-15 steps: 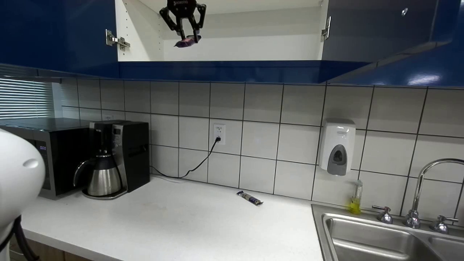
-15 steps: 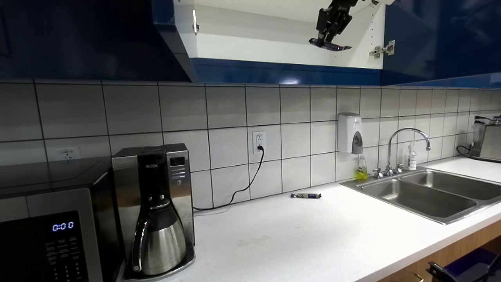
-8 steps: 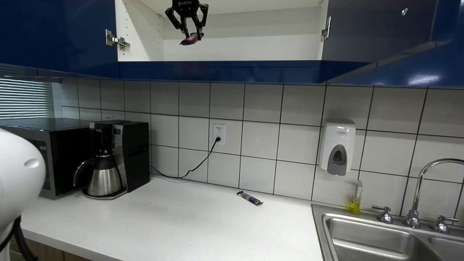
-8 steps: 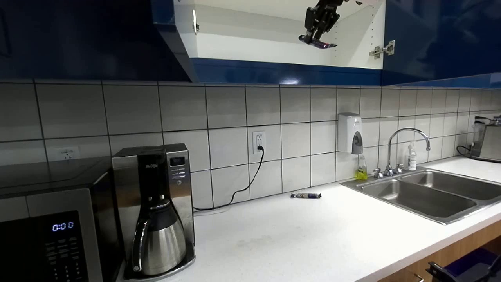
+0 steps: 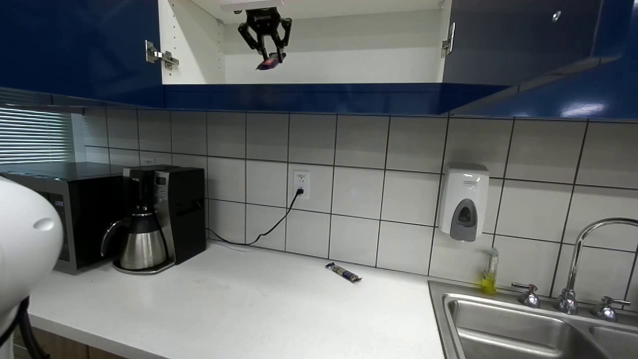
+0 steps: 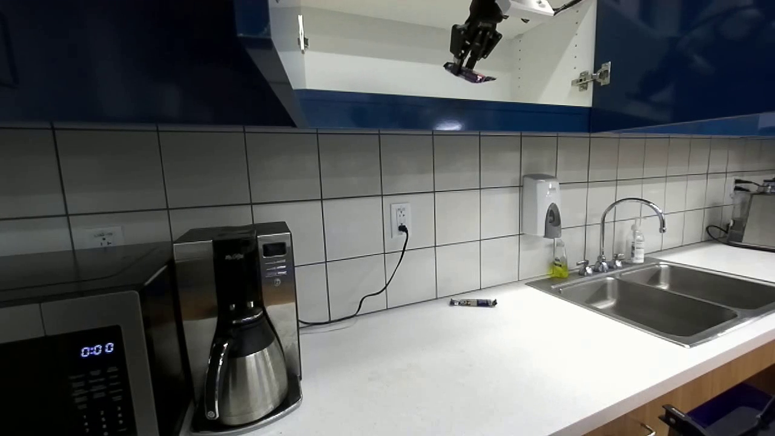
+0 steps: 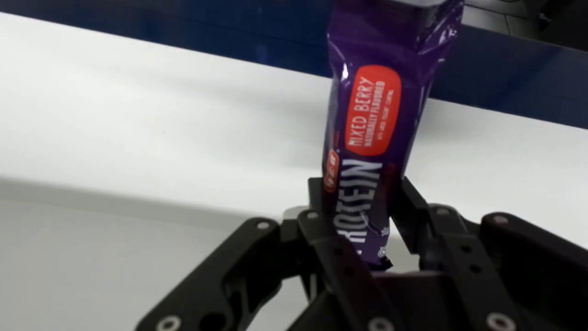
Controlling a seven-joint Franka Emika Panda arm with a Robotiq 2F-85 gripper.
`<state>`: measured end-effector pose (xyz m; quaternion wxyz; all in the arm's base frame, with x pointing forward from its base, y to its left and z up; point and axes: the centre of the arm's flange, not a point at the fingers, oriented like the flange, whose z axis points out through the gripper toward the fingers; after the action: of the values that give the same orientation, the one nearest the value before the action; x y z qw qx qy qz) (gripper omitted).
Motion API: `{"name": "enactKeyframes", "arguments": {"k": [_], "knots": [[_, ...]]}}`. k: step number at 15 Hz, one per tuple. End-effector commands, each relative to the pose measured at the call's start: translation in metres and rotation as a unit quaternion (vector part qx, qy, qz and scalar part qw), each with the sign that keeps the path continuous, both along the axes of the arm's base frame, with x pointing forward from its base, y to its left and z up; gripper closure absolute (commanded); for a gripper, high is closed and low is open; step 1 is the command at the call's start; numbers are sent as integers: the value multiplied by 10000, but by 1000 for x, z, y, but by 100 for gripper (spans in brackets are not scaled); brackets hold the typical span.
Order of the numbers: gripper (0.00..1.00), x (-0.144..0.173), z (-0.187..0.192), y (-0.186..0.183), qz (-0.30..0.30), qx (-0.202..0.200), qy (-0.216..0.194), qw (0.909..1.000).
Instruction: Put the candy bar into the cupboard
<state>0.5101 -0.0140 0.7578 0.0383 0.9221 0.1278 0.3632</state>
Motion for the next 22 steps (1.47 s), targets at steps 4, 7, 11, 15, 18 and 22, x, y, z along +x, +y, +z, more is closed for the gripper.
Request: {"name": "enactKeyframes", "arguments": {"k": [4, 7, 11, 15, 18, 22], "knots": [[85, 51, 9, 9, -190, 102, -36, 9998], [85, 67, 6, 10, -267, 117, 32, 9996], [85, 83, -1, 13, -319, 142, 62, 9994], [85, 98, -8, 14, -360, 154, 105, 9992], [85, 108, -16, 14, -415, 159, 161, 9989], [85, 116, -24, 13, -457, 164, 219, 9986]]}}
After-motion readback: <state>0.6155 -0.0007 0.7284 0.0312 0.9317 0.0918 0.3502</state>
